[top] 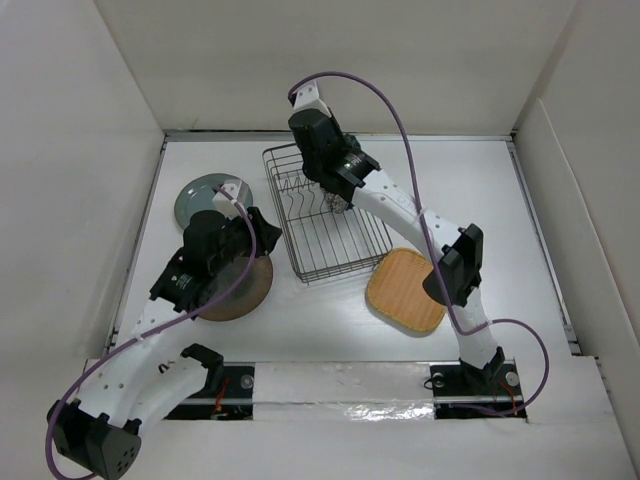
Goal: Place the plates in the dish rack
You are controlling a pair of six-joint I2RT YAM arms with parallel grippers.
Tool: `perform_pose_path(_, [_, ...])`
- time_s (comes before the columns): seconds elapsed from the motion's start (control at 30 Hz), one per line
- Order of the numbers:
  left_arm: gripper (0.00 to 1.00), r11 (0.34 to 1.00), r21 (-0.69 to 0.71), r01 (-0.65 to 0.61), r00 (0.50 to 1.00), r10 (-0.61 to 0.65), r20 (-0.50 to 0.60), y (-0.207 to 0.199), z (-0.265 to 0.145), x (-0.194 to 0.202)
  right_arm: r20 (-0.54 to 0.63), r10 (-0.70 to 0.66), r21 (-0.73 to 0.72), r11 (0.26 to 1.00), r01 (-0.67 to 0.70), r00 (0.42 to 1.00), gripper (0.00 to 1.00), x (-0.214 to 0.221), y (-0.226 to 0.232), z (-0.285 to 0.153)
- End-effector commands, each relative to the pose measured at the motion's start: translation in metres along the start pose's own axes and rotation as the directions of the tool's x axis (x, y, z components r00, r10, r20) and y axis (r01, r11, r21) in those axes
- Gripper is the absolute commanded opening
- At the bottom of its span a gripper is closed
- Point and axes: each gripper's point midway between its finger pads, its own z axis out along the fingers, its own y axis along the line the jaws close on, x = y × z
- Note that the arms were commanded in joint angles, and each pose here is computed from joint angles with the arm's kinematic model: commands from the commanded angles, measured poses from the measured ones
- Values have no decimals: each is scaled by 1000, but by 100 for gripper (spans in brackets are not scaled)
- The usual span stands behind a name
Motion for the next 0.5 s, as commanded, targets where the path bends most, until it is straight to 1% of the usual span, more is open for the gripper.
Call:
perform_pose_path(0.0, [33,1000,18,-20,998,19,64,-9,-5,-23,74,134,59,989,-139,988,0,-27,-17,-8])
perform_pose_path(0.27, [33,999,29,-19,998,17,55,-11,-4,-20,10,101,68,993,-101,995,0,5,-1,3])
perform_pose_path(0.47, [33,999,36,-17,999,15,47,-11,-2,-18,-9,83,102,991,-81,997,0,16,2,8])
